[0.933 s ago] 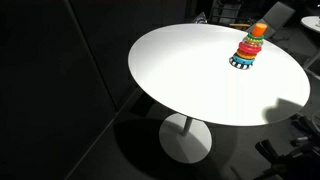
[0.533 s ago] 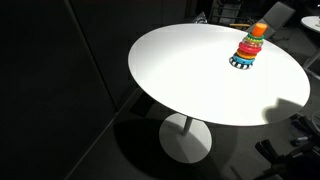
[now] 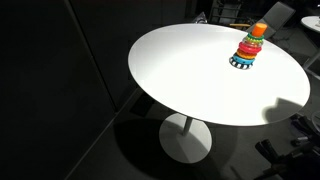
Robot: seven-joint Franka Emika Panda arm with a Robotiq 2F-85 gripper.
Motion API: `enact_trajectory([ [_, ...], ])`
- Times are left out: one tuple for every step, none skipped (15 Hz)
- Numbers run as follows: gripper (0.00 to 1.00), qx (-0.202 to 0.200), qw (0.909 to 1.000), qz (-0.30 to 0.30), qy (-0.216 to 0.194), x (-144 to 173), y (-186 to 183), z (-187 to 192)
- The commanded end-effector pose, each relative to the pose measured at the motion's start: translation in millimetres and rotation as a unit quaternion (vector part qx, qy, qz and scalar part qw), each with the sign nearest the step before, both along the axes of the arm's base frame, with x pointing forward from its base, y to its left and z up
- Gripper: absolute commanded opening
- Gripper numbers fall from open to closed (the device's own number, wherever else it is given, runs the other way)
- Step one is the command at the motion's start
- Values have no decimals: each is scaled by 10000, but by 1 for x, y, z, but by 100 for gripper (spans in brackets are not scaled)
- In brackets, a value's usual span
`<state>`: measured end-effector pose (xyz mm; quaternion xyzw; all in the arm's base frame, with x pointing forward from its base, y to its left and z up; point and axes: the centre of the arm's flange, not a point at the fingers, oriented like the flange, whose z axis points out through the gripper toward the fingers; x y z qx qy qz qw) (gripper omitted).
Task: Take the green rings off the stack and put them on the table
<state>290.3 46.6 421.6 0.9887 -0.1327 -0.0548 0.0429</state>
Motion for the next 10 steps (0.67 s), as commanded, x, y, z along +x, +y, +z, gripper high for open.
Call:
enact_trajectory([
  [100,21,9998,24,-214,16,-14,7],
  [100,31,9995,21,-302,20,-18,9],
  [100,44,9991,13,-415,25,-23,13],
  [100,42,9986,2,-519,30,-28,15],
  [100,57,9980,0,-629,36,-34,18],
  [100,71,9973,-6,-734,42,-41,21],
  [100,79,9965,-3,-832,48,-47,23],
  [100,98,9958,-4,-912,55,-54,25],
  [100,119,9951,-6,-983,60,-60,26],
  [100,140,9945,-12,-1034,67,-67,29],
])
